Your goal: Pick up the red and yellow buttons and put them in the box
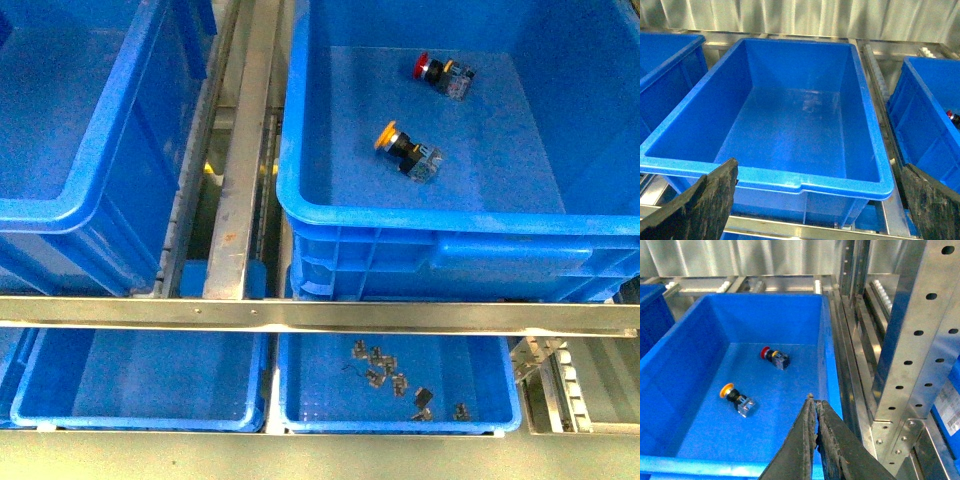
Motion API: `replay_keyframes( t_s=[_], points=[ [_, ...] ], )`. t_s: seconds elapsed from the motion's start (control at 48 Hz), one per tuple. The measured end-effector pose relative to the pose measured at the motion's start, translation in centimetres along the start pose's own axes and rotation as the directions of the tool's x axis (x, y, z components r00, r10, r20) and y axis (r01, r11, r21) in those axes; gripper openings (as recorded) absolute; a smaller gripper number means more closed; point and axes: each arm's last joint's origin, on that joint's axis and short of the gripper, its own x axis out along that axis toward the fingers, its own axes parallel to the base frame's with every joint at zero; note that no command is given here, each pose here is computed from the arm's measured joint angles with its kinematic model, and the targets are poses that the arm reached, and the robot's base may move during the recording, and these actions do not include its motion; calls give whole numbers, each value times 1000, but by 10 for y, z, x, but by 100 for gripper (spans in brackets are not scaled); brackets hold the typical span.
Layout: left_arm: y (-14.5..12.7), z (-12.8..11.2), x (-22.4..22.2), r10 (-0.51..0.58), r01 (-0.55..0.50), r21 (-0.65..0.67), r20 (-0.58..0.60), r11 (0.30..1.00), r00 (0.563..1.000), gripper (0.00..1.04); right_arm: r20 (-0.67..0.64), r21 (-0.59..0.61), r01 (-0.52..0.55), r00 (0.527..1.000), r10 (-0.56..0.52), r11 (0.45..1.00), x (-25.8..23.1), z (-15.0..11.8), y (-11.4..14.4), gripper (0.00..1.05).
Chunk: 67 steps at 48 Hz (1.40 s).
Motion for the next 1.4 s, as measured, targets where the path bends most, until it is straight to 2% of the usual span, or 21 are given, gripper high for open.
replay_keyframes(
  t_s=[1.167, 1.251, 1.397],
  points=[
    [0, 0, 0, 0, 0, 0, 0, 1000, 1000, 97, 19, 0, 0, 1000, 0, 1000, -32, 4, 0, 3],
    [0, 0, 0, 0, 0, 0, 0, 1000, 1000, 97, -16, 0, -3, 1000, 3, 1000, -39, -1, 0, 3],
    [0, 0, 0, 0, 0, 0, 0, 1000, 1000, 97, 19, 0, 0, 1000, 0, 1000, -43, 1, 0, 3]
  ],
)
